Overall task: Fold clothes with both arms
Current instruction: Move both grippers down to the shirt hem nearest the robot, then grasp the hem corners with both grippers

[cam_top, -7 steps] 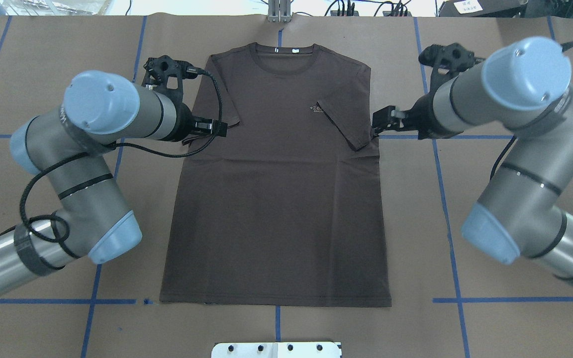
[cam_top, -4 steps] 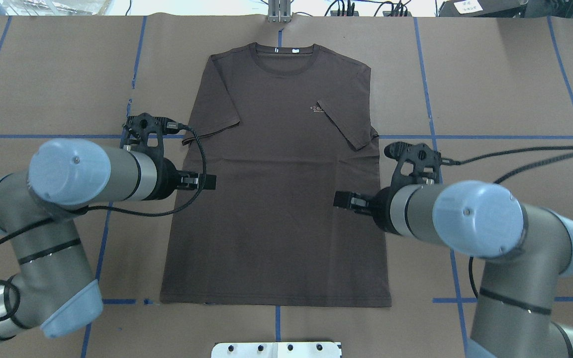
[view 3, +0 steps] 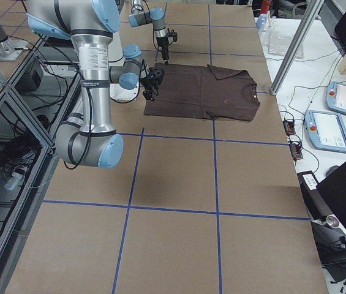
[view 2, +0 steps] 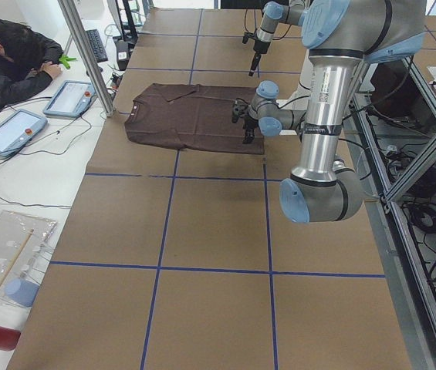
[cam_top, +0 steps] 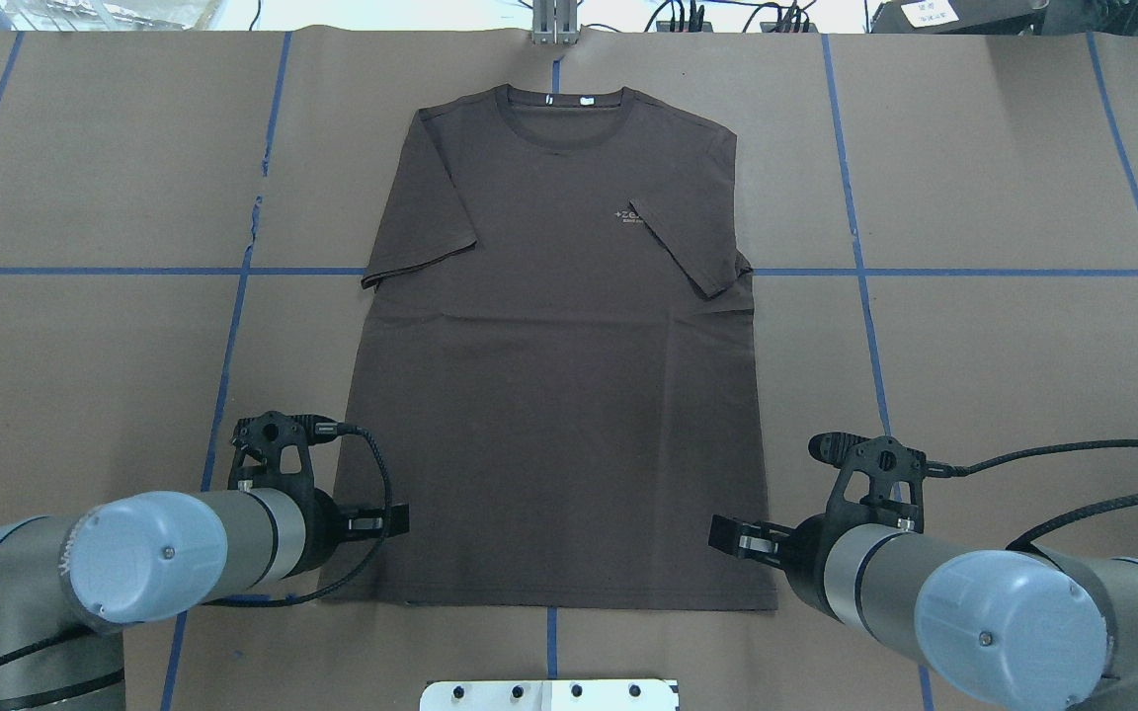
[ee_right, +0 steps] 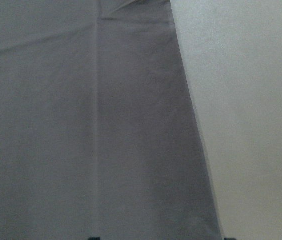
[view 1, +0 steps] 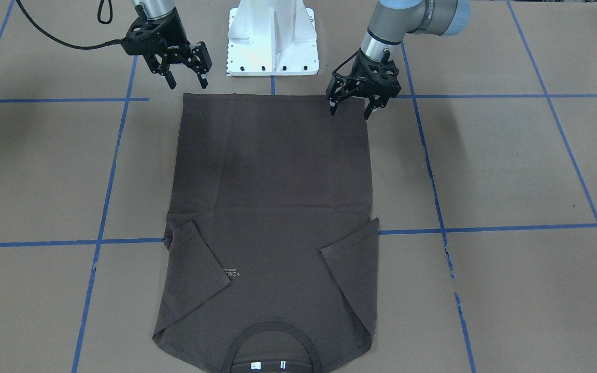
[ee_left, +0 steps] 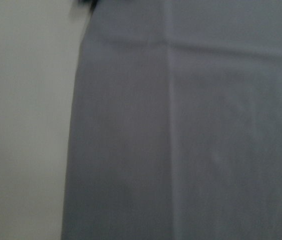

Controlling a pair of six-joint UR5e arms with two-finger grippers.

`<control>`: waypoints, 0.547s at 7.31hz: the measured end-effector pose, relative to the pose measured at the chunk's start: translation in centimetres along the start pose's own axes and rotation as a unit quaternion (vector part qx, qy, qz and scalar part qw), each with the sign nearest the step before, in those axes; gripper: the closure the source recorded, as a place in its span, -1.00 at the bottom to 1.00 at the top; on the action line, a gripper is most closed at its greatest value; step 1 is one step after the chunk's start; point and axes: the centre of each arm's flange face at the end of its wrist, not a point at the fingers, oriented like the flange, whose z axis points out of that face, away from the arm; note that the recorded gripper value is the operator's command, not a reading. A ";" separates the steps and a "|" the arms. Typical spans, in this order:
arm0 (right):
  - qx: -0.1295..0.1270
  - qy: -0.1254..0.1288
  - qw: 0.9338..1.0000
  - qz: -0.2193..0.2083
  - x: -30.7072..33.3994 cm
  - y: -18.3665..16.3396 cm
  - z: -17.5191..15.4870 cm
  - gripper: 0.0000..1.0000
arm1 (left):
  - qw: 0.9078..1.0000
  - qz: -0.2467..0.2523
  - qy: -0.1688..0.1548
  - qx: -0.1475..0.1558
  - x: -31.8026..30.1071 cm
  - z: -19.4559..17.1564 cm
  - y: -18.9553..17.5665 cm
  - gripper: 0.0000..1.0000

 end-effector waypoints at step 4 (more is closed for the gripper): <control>-0.001 0.001 1.000 0.000 0.2 0.2 -0.1 -0.77 | 0.999 0.005 -0.028 -0.018 -2.4 1.3 3.3 -0.61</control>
